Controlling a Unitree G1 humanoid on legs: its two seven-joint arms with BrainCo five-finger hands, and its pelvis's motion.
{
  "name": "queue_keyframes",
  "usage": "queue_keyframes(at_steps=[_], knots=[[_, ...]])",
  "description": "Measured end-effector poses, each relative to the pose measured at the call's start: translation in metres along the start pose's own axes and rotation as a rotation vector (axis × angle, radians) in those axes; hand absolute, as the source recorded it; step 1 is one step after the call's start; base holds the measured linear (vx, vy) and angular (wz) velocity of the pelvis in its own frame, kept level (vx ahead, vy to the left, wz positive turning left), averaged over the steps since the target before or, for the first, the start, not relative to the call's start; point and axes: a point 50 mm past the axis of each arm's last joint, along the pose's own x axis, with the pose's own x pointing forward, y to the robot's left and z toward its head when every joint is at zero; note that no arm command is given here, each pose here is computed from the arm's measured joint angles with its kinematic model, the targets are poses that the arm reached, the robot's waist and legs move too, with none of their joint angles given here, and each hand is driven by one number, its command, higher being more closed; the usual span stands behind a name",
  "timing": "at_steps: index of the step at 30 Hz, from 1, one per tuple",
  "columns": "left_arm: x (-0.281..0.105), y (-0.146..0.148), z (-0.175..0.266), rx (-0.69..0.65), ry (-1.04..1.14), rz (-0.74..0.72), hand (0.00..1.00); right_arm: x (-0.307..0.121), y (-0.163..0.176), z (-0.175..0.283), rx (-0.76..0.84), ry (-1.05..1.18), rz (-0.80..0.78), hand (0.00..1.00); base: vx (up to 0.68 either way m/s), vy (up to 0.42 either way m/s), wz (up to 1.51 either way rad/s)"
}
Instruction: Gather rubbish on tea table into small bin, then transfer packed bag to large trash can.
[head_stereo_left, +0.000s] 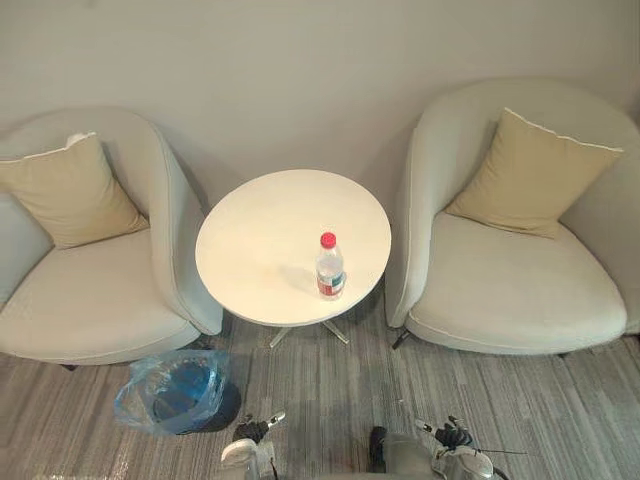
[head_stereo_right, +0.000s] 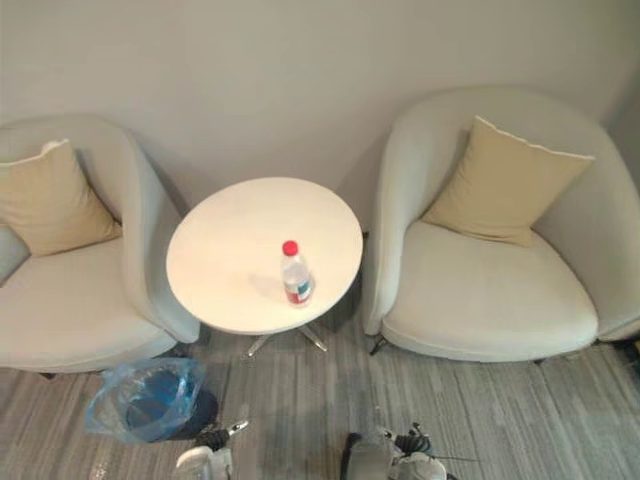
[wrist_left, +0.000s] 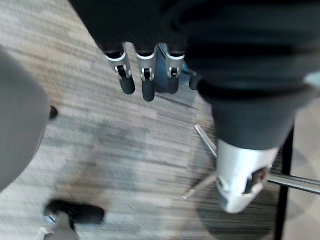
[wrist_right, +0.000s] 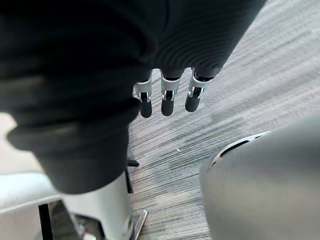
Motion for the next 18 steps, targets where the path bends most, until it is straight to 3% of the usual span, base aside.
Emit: queue_keyframes(at_steps=[13,18], knots=[[0.001,0.006,-0.001,0.069,0.009,0.002,0.0,-0.004,0.008,-0.015,-0.017,0.04,0.015,0.0,0.17,0.063,-0.02],[0.001,0.005,-0.005,0.143,0.019,-0.016,0.0,-0.003,0.008,-0.012,-0.101,0.022,0.027,0.0,0.05,0.013,0.11]])
